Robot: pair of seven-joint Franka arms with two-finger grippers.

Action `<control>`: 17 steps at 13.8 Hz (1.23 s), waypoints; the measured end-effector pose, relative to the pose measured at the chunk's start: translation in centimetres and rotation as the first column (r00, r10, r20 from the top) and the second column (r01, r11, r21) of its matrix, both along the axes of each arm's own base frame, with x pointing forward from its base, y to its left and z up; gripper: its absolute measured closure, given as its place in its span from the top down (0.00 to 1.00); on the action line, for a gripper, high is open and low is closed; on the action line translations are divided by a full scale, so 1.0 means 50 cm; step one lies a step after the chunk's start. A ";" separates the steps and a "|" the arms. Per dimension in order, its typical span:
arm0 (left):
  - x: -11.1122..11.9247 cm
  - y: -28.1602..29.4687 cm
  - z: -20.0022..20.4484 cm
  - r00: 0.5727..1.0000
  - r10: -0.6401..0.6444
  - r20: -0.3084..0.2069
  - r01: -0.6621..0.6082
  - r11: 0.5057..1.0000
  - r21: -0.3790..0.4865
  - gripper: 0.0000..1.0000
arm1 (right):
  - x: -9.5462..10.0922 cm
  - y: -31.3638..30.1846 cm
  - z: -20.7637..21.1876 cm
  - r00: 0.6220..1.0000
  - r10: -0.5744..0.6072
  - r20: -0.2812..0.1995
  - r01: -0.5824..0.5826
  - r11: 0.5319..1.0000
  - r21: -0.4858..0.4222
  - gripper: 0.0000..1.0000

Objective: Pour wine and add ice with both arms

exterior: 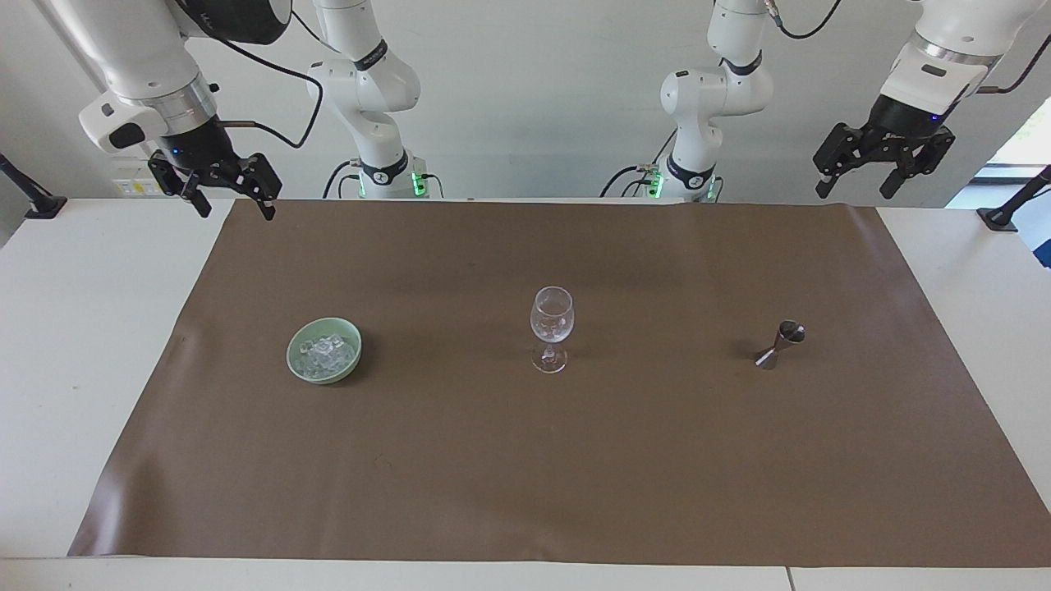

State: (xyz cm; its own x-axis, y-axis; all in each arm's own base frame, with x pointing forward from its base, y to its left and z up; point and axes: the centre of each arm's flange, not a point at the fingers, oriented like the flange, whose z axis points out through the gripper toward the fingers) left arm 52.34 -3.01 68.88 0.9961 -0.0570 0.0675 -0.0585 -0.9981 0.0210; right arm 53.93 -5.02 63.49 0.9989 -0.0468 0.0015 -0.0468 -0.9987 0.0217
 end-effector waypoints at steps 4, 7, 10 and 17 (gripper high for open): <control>0.009 0.000 -0.008 1.000 -0.001 -0.006 0.001 1.000 -0.001 1.00 | 0.000 0.000 0.000 1.000 0.000 0.000 0.000 1.000 0.000 1.00; 0.061 0.040 -0.004 0.999 0.034 -0.002 -0.034 0.999 -0.005 1.00 | 0.000 0.000 0.000 1.000 0.000 0.000 0.000 1.000 0.000 1.00; 0.140 0.064 -0.041 0.998 0.056 -0.026 -0.057 0.998 -0.001 1.00 | 0.000 0.000 0.000 1.000 0.000 0.000 0.000 1.000 0.000 1.00; 0.251 0.210 -0.192 0.972 0.205 -0.114 -0.218 0.968 -0.122 1.00 | 0.000 0.000 0.000 1.000 0.000 0.000 0.000 1.000 0.000 1.00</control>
State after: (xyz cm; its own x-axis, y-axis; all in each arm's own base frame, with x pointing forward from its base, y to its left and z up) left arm 64.91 7.49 59.28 0.9866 0.1585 -0.0396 0.1627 -0.9753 0.1492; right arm 53.93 -5.02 63.49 0.9989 -0.0468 0.0014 -0.0468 -0.9987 0.0217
